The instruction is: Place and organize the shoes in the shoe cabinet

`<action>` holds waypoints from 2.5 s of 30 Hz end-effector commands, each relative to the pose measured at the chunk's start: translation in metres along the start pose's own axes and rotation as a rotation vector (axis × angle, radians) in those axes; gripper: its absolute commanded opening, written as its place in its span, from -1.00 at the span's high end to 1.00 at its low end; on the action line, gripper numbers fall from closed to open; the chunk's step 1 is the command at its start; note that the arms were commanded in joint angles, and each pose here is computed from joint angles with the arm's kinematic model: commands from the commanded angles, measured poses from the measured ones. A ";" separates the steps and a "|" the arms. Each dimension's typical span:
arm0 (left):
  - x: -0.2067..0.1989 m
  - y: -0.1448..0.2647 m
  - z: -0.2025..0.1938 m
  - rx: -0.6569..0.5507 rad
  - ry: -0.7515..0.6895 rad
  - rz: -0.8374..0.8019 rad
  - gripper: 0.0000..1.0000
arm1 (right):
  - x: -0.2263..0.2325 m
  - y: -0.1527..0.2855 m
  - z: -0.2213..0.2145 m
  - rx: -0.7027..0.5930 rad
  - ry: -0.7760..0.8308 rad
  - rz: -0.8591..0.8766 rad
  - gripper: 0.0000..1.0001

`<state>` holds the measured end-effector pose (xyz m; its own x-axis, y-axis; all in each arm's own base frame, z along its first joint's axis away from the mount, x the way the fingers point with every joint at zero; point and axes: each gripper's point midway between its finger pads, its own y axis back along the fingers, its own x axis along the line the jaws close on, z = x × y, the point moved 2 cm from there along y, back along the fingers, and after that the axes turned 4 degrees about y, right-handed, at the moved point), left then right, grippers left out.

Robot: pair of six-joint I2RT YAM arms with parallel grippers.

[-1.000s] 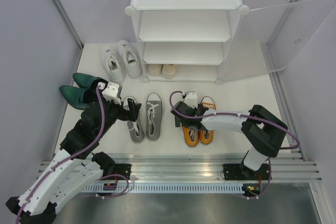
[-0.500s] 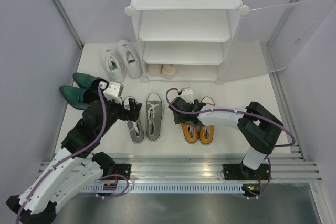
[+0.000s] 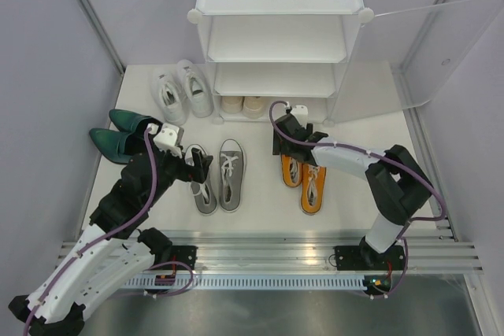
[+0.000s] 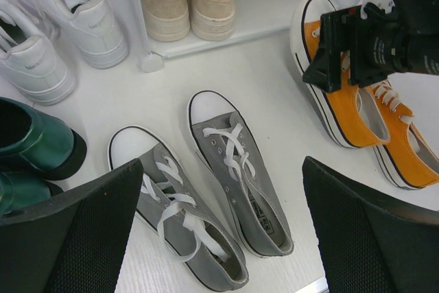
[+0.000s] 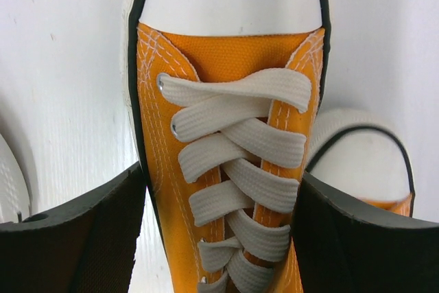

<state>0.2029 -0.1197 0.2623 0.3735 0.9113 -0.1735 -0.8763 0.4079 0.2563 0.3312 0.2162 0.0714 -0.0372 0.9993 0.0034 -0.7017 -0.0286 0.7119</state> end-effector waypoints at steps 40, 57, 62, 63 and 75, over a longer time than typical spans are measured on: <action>-0.015 0.000 0.014 -0.015 -0.011 -0.080 -0.99 | 0.011 -0.053 0.141 -0.297 -0.053 0.013 -0.78; -0.017 0.000 0.014 -0.012 -0.011 -0.092 -0.99 | 0.010 0.000 0.092 -0.257 -0.055 0.206 -0.75; -0.017 -0.001 0.014 -0.011 -0.011 -0.089 -0.99 | 0.018 0.002 0.071 -0.225 -0.046 0.223 -0.75; -0.017 -0.001 0.014 -0.011 -0.011 -0.089 -0.99 | 0.019 -0.001 0.067 -0.215 -0.041 0.219 -0.75; -0.017 -0.004 0.010 0.006 -0.018 -0.091 -0.99 | 0.009 -0.032 0.045 -0.181 -0.037 0.065 -0.69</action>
<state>0.2024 -0.1316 0.2574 0.4227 0.8873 -0.1844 -0.8402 0.4600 0.2873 0.3729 0.2290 0.0787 -0.1222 0.9895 0.0773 -0.7886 -0.1441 0.5978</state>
